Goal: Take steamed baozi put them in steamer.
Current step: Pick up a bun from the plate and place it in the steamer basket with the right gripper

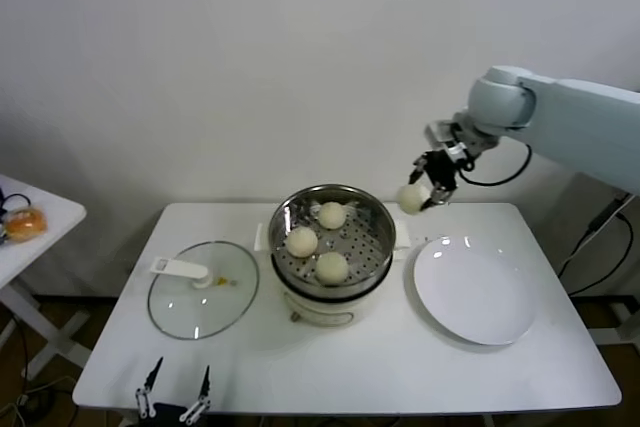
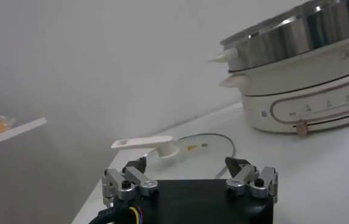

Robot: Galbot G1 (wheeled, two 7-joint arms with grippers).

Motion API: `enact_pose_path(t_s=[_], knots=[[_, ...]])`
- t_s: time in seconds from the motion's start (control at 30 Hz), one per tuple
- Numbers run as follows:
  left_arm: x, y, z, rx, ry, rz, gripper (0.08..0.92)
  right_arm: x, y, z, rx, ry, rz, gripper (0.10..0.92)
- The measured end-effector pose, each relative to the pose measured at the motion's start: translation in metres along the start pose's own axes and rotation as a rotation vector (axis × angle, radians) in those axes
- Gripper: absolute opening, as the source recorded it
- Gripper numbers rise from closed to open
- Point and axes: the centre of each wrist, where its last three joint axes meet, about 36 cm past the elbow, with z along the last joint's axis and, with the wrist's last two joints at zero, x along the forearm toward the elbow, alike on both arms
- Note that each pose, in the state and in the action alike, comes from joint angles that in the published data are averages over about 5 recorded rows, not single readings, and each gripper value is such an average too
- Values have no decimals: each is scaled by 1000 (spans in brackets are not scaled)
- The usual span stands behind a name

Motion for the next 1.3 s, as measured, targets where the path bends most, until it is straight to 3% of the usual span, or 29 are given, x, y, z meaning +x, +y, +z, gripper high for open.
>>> enact_pose_path(t_s=[0.4, 0.77, 1.13, 1.3], knots=[[1, 1, 2, 0, 6, -3, 823, -54, -9, -55, 31, -20, -19, 618], [2, 0, 4, -1, 10, -1, 823, -119, 4, -61, 27, -12, -55, 631], [1, 0, 4, -4, 6, 2, 823, -145, 8, -63, 18, -11, -43, 644], [2, 0, 4, -6, 6, 1, 823, -146, 8, -63, 18, -16, -45, 726]])
